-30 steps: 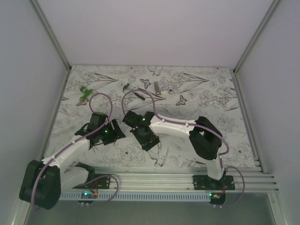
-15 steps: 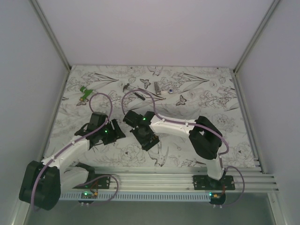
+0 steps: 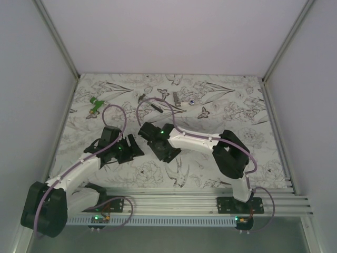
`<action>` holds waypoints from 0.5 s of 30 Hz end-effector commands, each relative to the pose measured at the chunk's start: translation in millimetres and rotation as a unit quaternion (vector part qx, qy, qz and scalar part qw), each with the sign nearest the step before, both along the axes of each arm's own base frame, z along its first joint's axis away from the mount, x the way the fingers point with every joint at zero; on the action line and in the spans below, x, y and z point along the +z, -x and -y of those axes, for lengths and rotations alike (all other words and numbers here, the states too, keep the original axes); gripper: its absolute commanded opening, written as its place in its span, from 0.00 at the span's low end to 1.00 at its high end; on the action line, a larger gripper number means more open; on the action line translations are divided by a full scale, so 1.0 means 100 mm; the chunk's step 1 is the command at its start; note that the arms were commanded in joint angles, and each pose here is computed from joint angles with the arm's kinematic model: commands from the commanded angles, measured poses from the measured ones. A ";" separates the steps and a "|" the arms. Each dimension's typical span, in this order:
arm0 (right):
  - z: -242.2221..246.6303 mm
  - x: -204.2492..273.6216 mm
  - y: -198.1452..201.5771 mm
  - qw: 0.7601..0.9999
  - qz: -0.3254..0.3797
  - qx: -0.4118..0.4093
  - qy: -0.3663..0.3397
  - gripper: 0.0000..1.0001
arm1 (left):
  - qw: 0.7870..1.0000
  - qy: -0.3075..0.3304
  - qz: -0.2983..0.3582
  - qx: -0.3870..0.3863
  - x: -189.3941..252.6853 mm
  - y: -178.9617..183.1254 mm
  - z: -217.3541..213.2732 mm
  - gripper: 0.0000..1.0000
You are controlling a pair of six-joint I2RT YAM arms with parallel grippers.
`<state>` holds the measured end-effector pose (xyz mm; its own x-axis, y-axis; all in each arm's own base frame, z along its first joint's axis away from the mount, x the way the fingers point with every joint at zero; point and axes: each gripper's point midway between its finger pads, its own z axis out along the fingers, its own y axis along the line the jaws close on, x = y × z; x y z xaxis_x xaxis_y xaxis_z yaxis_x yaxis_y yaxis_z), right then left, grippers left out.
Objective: Snap on the fuse box
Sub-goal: Install the fuse at the fuse box base.
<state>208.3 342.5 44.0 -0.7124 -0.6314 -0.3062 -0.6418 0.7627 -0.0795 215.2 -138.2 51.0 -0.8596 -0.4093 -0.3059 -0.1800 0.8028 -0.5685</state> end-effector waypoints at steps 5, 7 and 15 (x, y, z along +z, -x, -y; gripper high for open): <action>0.05 0.48 -0.19 0.997 0.057 -0.005 -0.051 0.52 | 0.999 0.019 -0.005 -0.030 0.13 0.03 0.21 0.70; 0.14 0.52 -0.23 0.996 0.062 -0.017 -0.061 0.53 | 0.999 0.017 -0.005 -0.039 0.15 0.02 0.27 0.70; 0.71 0.47 -0.56 0.981 0.060 -0.122 -0.140 0.55 | 0.996 0.002 0.003 -0.094 0.23 -0.07 0.56 0.69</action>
<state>241.9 288.1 89.5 -0.7416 -0.4752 -0.4735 -0.5317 0.8468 -0.0171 217.3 -180.4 67.4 -0.9089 -0.2919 -0.2978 -0.0694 0.8100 -0.5823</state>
